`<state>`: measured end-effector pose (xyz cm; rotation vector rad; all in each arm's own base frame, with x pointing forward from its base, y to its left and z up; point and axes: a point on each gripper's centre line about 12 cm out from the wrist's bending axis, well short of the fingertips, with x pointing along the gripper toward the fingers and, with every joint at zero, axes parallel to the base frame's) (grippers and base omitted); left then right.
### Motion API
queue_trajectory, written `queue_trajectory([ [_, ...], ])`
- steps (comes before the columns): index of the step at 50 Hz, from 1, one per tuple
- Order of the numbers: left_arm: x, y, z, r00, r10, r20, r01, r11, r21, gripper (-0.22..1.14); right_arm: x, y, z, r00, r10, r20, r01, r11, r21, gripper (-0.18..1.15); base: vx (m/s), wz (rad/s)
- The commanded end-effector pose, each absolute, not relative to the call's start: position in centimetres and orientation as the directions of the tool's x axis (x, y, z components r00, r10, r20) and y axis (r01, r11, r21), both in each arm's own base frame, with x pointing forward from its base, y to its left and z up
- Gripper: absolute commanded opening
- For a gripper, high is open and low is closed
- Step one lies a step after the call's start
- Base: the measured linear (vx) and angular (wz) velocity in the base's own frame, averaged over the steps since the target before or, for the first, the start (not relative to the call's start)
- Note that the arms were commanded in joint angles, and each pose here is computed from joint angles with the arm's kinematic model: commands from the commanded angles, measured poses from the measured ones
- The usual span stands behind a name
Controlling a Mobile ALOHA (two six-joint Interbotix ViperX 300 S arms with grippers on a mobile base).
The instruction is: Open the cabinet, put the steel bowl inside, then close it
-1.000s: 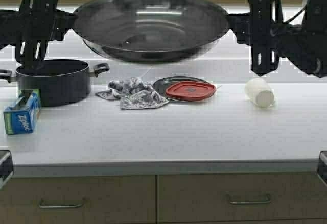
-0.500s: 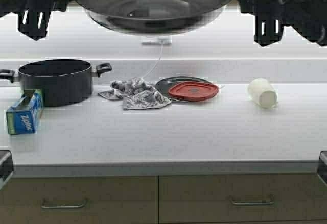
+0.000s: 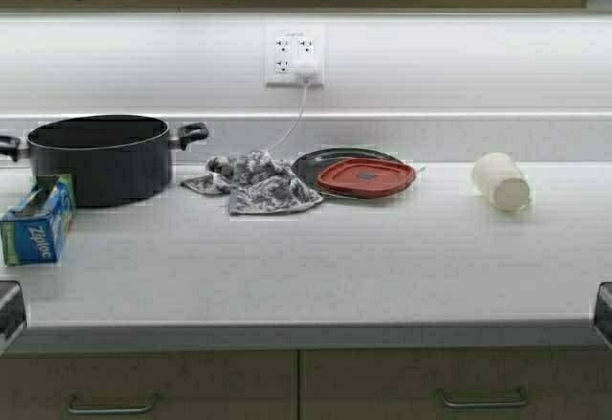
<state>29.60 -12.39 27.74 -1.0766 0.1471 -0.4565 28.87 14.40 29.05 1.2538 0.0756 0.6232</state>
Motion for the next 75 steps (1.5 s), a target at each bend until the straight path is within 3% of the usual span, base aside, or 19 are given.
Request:
queue_trajectory([
  [1, 30.5, -14.5, 32.2, 0.871, -0.462, 0.169, 0.358, 0.359, -0.862, 0.02, 29.3, 16.7, 32.7, 0.795, 0.518, 0.315, -0.429, 0.113, 0.896, 0.07, 0.17, 0.05],
  [11, 34.6, -16.0, 34.6, 0.883, -0.446, 0.146, 0.328, 0.365, -0.871, 0.03, 33.3, 17.6, 34.3, 0.835, 0.488, 0.254, -0.354, 0.124, 0.927, 0.08, 0.17, 0.04],
  [25, 39.5, -17.9, 31.7, 0.901, -0.427, 0.075, 0.241, 0.351, -0.905, 0.03, 37.2, 17.6, 32.5, 0.876, 0.452, 0.168, -0.267, 0.165, 0.950, 0.08, 0.19, 0.05],
  [47, 40.8, -17.9, 28.8, 0.923, -0.385, 0.010, 0.138, 0.306, -0.942, 0.05, 39.4, 15.8, 29.1, 0.915, 0.401, 0.046, -0.146, 0.223, 0.964, 0.12, 0.11, 0.03],
  [52, 40.7, -17.4, 29.0, 0.933, -0.358, 0.036, 0.137, 0.260, -0.956, 0.20, 39.2, 15.8, 29.4, 0.911, 0.409, 0.051, -0.161, 0.239, 0.957, 0.36, 0.07, 0.01],
  [61, 39.9, -16.1, 29.2, 0.947, -0.282, 0.152, 0.204, 0.163, -0.965, 0.86, 38.9, 13.5, 29.0, 0.933, 0.359, 0.040, -0.131, 0.233, 0.964, 1.04, 0.05, 0.01],
  [65, 39.5, -15.6, 29.4, 0.950, -0.253, 0.184, 0.224, 0.138, -0.965, 1.05, 38.7, 12.3, 29.2, 0.942, 0.332, 0.044, -0.130, 0.240, 0.962, 1.06, 0.04, 0.01],
  [75, 39.0, -12.7, 29.9, 0.960, -0.187, 0.210, 0.237, 0.140, -0.961, 1.03, 38.2, 10.4, 30.4, 0.954, 0.293, 0.069, -0.148, 0.256, 0.955, 1.04, 0.04, 0.00],
])
